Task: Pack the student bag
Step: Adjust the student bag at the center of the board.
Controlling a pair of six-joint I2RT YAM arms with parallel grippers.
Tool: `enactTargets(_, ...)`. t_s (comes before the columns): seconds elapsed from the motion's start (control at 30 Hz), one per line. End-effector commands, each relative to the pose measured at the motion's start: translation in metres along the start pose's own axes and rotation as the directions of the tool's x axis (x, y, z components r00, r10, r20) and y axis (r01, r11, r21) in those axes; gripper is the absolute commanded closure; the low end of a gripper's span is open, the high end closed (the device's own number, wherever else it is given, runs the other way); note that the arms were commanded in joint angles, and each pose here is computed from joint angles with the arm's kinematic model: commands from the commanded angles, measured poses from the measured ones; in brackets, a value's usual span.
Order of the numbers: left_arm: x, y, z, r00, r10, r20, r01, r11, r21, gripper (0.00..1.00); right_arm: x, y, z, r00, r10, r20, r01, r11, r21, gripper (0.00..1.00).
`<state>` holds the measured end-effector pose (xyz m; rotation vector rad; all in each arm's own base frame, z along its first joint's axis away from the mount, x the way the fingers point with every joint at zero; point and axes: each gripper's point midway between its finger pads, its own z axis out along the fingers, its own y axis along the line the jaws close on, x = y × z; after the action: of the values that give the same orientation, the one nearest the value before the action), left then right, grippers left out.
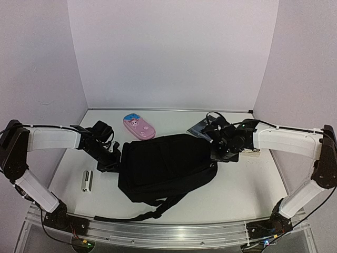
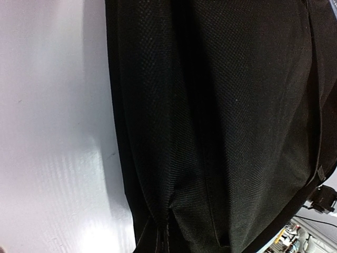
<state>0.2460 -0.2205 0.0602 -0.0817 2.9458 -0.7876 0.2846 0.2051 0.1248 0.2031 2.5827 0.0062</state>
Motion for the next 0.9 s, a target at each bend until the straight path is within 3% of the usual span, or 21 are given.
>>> enactTargets(0.0, -0.001, 0.023, -0.015, 0.999, 0.022, 0.042, -0.018, 0.994, -0.104, 1.0, -0.038, -0.03, 0.01, 0.992, 0.093, 0.086, -0.098, 0.994, 0.052, 1.0)
enactTargets(0.17, -0.001, 0.02, -0.017, 0.999, 0.024, 0.044, -0.02, 0.996, -0.092, 1.0, -0.064, -0.034, 0.014, 0.98, 0.155, 0.121, -0.154, 0.988, -0.018, 1.0)
enactTargets(0.27, -0.007, 0.011, -0.028, 0.997, 0.055, 0.058, -0.049, 0.995, -0.091, 0.98, -0.071, -0.004, 0.007, 0.984, 0.154, 0.087, -0.139, 0.977, -0.163, 1.0)
enactTargets(0.33, -0.016, -0.001, -0.043, 0.992, 0.096, 0.085, -0.089, 0.992, -0.088, 0.82, -0.072, 0.018, 0.0, 0.989, 0.139, 0.055, -0.119, 0.953, -0.277, 1.0)
enactTargets(0.43, -0.038, -0.034, -0.078, 0.964, 0.203, 0.17, -0.196, 0.979, -0.057, 0.42, -0.071, 0.034, -0.009, 0.992, 0.12, 0.035, -0.099, 0.926, -0.365, 1.0)
enactTargets(0.53, -0.058, -0.073, -0.107, 0.916, 0.312, 0.252, -0.324, 0.946, 0.006, 0.25, -0.067, 0.039, -0.013, 0.994, 0.106, 0.016, -0.091, 0.913, -0.398, 1.0)
enactTargets(0.67, -0.072, -0.131, -0.113, 0.873, 0.393, 0.289, -0.454, 0.872, 0.185, 0.19, -0.067, 0.044, -0.014, 0.994, 0.111, 0.002, -0.1, 0.903, -0.417, 1.0)
enactTargets(0.87, -0.062, -0.212, -0.074, 0.809, 0.514, 0.283, -0.587, 0.728, 0.355, 0.19, -0.068, 0.043, -0.012, 0.991, 0.132, 0.006, -0.118, 0.903, -0.414, 1.0)
